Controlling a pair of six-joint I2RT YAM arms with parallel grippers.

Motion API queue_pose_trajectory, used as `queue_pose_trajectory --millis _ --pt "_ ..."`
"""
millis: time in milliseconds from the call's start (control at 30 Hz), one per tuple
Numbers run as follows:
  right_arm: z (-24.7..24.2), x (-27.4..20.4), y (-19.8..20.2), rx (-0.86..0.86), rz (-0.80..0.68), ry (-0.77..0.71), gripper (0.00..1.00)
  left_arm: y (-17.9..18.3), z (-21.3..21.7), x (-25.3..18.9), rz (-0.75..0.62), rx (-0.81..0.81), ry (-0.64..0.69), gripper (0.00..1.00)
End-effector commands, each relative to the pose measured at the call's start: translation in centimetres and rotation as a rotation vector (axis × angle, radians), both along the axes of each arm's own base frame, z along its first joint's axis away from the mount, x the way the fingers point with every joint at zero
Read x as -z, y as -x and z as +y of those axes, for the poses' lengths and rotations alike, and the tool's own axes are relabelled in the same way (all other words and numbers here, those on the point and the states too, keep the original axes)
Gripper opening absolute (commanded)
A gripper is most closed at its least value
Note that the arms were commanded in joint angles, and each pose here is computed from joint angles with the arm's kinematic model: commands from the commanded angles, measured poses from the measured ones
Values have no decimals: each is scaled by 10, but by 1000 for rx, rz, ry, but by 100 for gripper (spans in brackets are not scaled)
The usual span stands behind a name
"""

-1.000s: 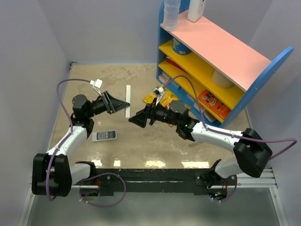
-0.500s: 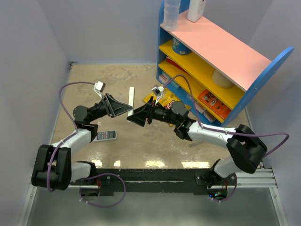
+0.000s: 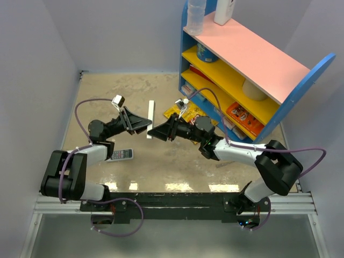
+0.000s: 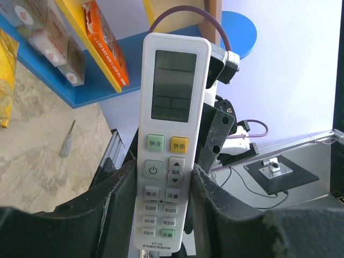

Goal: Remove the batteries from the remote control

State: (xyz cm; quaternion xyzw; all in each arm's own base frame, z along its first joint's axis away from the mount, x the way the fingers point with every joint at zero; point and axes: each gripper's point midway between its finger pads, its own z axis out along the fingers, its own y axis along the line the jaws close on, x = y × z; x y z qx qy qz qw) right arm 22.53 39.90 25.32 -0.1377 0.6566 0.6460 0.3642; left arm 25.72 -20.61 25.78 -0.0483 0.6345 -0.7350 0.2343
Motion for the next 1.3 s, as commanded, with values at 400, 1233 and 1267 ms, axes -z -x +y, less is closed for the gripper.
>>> queue_pose_trajectory --millis 400,1233,1267 --pt "-12 -5 1 61 -163 118 0 4 1 -22 -440 -79 -153 76" --pt "-39 27 -42 314 -232 540 0 -59 -1 25 -171 -210 -581 71" --pt "-38 25 -43 317 -234 539 0 -61 -3 27 -164 -212 -578 71"
